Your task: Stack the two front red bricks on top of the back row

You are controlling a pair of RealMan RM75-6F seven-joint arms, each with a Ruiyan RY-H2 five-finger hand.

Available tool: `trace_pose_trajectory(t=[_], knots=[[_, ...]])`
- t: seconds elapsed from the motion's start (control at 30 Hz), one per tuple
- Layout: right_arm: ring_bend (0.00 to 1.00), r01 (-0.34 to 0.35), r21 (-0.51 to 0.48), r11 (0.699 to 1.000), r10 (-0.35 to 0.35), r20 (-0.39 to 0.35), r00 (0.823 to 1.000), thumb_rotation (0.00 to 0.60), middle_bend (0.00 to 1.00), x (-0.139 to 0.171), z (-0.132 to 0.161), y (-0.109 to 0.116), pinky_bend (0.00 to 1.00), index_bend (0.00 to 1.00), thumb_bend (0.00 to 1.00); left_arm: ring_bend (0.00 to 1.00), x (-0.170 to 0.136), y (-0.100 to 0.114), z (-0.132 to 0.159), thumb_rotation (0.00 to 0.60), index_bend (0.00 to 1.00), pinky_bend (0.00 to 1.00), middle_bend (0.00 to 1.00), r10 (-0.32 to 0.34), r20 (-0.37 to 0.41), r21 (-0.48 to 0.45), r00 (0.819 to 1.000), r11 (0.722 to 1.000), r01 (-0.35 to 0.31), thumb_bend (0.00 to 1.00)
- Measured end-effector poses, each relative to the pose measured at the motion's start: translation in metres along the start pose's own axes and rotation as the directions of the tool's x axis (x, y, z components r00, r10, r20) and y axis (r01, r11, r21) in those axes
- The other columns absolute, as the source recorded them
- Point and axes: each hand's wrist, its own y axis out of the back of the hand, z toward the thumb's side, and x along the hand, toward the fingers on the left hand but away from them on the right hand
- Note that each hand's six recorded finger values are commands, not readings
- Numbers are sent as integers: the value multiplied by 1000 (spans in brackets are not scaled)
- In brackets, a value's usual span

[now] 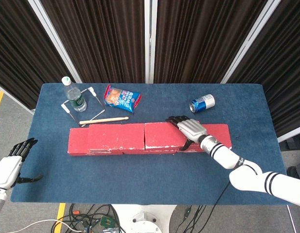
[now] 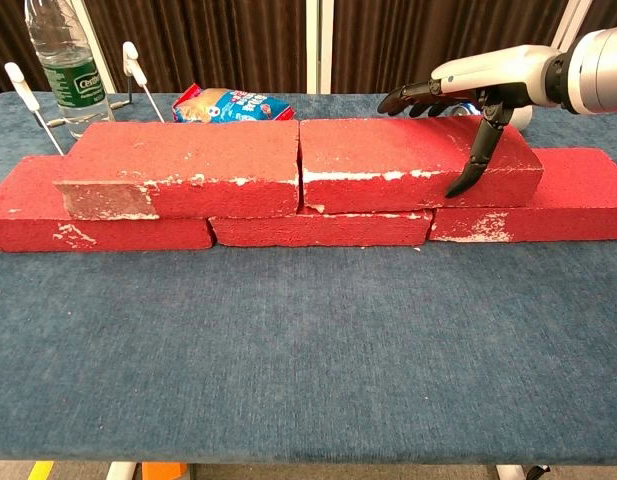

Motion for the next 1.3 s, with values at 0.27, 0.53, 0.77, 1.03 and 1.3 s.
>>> trace_pose_trajectory(t=[0.27,0.53,0.77,1.03,1.3], knots=[[0,8,-3,1000,-8,-11,1000,600,0,6,1,3,0,0,0,0,2,0,-1,600,7,0,0,1,-3,-1,1000,1000,-1,52],[0,20,15,1000,-20,-10,1000,600,0,28,-2,12,0,0,0,0,3,-1,1,600,7,0,0,-1,0,2,1000,1000,1,52],[0,91,50,995,-93,32,995,600,0,64,-21,36,0,0,0,0,4,0,5,600,7,0,0,2,5,6,1000,1000,-2,51],[0,156,100,983,-170,156,973,600,0,87,-72,48,0,0,0,0,7,2,9,600,7,0,0,6,9,16,1000,1000,-6,51],[0,155,146,977,-188,247,951,600,0,77,-110,44,0,0,0,0,9,0,12,600,7,0,0,3,7,25,1000,1000,-3,51]])
